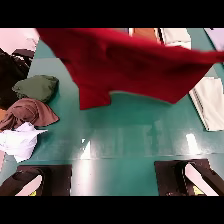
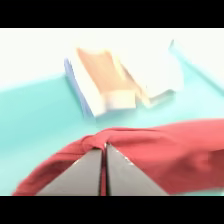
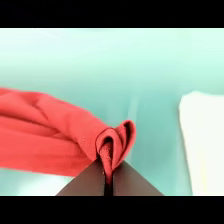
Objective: Fold the shirts.
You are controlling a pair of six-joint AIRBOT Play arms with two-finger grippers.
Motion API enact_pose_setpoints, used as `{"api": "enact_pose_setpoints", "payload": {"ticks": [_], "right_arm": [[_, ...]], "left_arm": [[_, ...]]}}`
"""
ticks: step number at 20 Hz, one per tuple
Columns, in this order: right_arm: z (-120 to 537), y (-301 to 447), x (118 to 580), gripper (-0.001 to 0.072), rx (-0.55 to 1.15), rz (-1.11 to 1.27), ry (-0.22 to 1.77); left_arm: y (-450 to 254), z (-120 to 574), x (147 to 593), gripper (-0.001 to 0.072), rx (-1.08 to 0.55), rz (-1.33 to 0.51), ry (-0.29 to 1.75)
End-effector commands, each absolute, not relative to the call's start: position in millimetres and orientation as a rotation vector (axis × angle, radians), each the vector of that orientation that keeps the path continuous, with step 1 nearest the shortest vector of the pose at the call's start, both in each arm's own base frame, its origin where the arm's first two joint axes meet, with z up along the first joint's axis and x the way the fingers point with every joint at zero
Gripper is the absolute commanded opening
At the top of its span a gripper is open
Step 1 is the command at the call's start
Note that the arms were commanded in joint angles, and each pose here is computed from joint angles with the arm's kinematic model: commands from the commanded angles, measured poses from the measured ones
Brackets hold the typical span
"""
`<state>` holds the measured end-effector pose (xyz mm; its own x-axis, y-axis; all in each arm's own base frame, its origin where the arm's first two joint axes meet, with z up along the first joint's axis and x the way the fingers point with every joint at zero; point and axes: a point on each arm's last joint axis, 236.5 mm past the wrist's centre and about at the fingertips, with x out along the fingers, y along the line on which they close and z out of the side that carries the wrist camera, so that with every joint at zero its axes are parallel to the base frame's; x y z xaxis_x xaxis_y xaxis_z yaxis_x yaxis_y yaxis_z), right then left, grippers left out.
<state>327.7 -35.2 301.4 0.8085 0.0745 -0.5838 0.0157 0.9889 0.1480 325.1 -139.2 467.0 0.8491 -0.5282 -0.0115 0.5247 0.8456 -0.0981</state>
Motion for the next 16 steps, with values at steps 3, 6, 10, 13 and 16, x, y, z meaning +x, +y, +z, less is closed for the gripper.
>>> {"api": "enact_pose_setpoints", "payload": {"ticks": [3, 6, 10, 13, 16], "right_arm": [[446.2, -10.5, 259.9, 0.0019, 0.041, 0.002, 0.258], [480.9, -2.4, 241.2, 0.0019, 0.027, 0.002, 0.194], [464.2, -7.8, 257.7, 0.0019, 0.048, 0.012, 0.297], [392.9, -22.2, 296.7, 0.0018, 0.137, 0.021, 0.514], [286.3, -36.0, 332.5, 0.0019, 0.249, 0.035, 0.817]], "left_arm": [[-103.2, 608.1, 160.9, 0.002, -0.036, -0.491, -0.41], [-90.2, 633.9, 127.4, 0.0019, -0.017, -0.446, -0.501], [-61.0, 580.7, 197.3, 0.0021, -0.006, -0.276, -0.252], [-65.7, 477.0, 301.7, 0.0021, 0.005, -0.245, 0.106], [-89.3, 345.0, 391.4, 0.0021, -0.084, -0.281, 0.453]]}}
